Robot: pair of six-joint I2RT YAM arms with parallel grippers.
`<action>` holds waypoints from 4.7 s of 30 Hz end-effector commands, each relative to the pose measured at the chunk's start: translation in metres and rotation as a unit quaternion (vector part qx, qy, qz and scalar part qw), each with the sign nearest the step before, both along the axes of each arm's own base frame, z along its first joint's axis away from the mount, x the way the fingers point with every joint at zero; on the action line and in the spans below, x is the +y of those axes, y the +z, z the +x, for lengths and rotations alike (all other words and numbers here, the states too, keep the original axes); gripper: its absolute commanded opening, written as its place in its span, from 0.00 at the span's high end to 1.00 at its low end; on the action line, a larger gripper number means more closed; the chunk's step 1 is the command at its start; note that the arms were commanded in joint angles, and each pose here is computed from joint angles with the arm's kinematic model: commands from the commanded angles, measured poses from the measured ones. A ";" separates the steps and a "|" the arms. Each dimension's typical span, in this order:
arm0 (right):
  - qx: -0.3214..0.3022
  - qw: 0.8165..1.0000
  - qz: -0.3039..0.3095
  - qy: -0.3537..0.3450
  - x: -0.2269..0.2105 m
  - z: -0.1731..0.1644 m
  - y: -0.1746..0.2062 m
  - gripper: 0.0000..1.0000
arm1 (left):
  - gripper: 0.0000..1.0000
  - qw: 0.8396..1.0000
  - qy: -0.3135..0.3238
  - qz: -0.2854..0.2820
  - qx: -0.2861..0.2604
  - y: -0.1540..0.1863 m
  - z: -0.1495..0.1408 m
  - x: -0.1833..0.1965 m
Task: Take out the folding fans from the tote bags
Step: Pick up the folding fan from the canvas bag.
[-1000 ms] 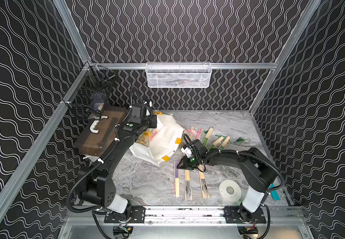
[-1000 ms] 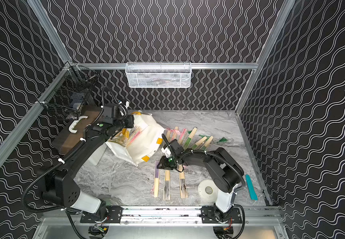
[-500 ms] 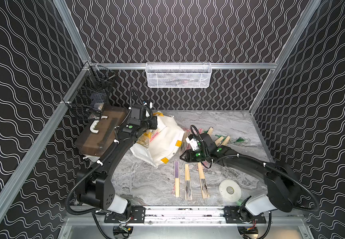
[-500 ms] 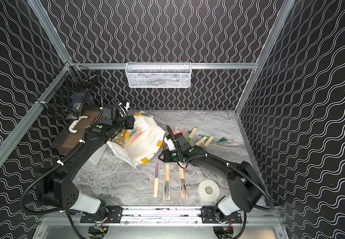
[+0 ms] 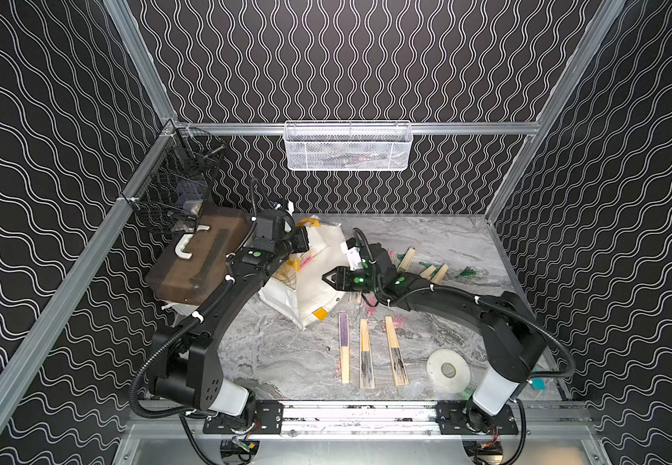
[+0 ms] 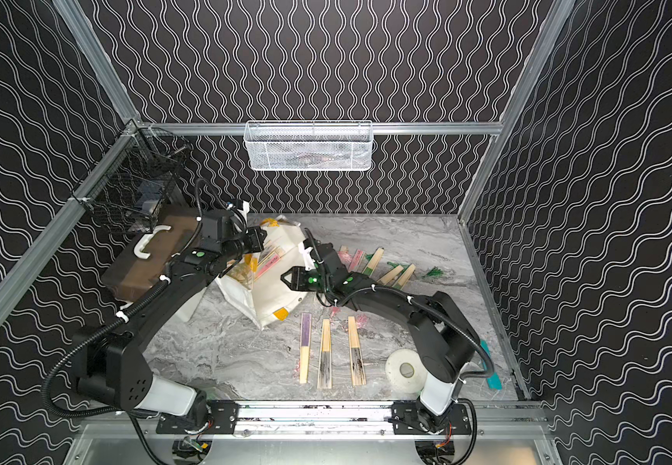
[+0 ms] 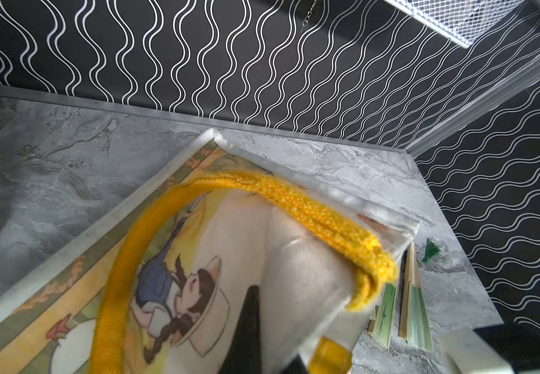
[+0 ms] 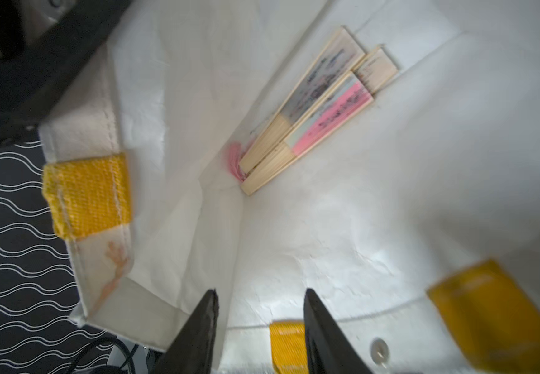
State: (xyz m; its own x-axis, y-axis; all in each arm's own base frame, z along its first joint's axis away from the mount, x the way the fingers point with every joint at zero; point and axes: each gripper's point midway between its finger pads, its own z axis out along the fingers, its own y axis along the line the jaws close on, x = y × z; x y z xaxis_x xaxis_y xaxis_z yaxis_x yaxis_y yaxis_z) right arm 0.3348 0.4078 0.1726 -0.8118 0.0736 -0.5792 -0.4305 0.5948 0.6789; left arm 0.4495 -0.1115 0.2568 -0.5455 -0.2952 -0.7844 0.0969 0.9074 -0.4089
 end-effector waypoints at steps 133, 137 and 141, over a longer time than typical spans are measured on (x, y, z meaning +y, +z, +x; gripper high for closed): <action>0.091 0.984 0.104 -0.117 0.052 0.092 -0.095 0.57 | 1.00 0.983 -0.053 -0.138 -0.109 0.044 -0.052 -0.016; 0.091 0.984 0.110 -0.108 0.050 0.083 -0.087 0.57 | 1.00 0.984 -0.050 -0.134 -0.107 0.042 -0.049 -0.015; 0.088 0.984 0.113 -0.102 0.045 0.074 -0.077 0.57 | 1.00 0.984 -0.050 -0.137 -0.101 0.036 -0.046 -0.016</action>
